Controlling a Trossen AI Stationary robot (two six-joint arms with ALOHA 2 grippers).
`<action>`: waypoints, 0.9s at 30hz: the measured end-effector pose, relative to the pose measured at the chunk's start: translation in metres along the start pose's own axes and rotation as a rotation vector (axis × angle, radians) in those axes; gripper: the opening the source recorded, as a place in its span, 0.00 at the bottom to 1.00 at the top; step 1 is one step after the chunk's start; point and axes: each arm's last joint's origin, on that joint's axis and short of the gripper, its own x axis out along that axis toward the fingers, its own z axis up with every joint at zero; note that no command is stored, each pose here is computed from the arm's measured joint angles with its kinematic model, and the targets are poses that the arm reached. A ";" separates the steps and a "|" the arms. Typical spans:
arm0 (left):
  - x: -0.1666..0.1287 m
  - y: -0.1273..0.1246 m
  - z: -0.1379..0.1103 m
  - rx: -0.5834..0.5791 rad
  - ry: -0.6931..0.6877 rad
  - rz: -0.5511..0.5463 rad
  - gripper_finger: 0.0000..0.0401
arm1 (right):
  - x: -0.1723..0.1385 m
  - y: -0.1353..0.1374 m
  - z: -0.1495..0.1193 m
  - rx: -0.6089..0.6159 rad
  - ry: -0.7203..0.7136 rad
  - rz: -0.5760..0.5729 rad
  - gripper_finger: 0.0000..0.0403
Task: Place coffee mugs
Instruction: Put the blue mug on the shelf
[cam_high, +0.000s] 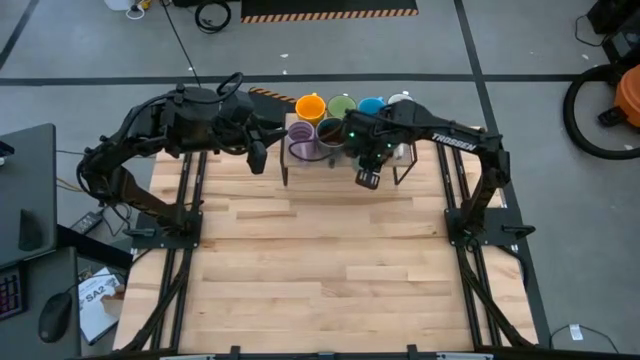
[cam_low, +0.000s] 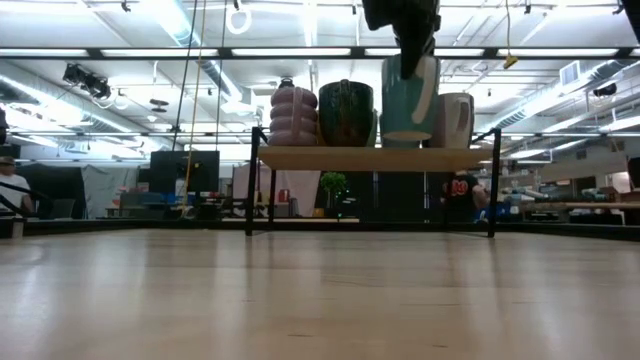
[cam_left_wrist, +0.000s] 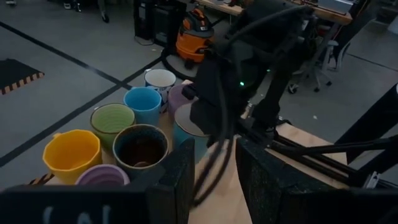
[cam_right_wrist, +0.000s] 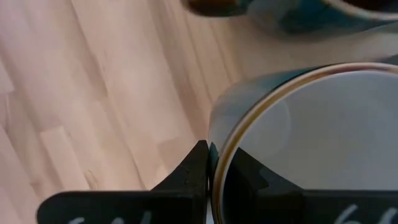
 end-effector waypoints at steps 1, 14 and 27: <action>0.000 0.000 0.000 -0.001 0.000 0.000 0.31 | 0.000 -0.002 0.001 -0.001 -0.005 -0.002 0.10; 0.000 0.000 0.000 -0.009 0.004 0.000 0.31 | 0.001 -0.032 0.003 -0.004 -0.023 -0.031 0.10; 0.000 0.000 0.000 -0.008 0.003 0.000 0.31 | 0.011 -0.055 0.011 -0.036 -0.046 -0.051 0.10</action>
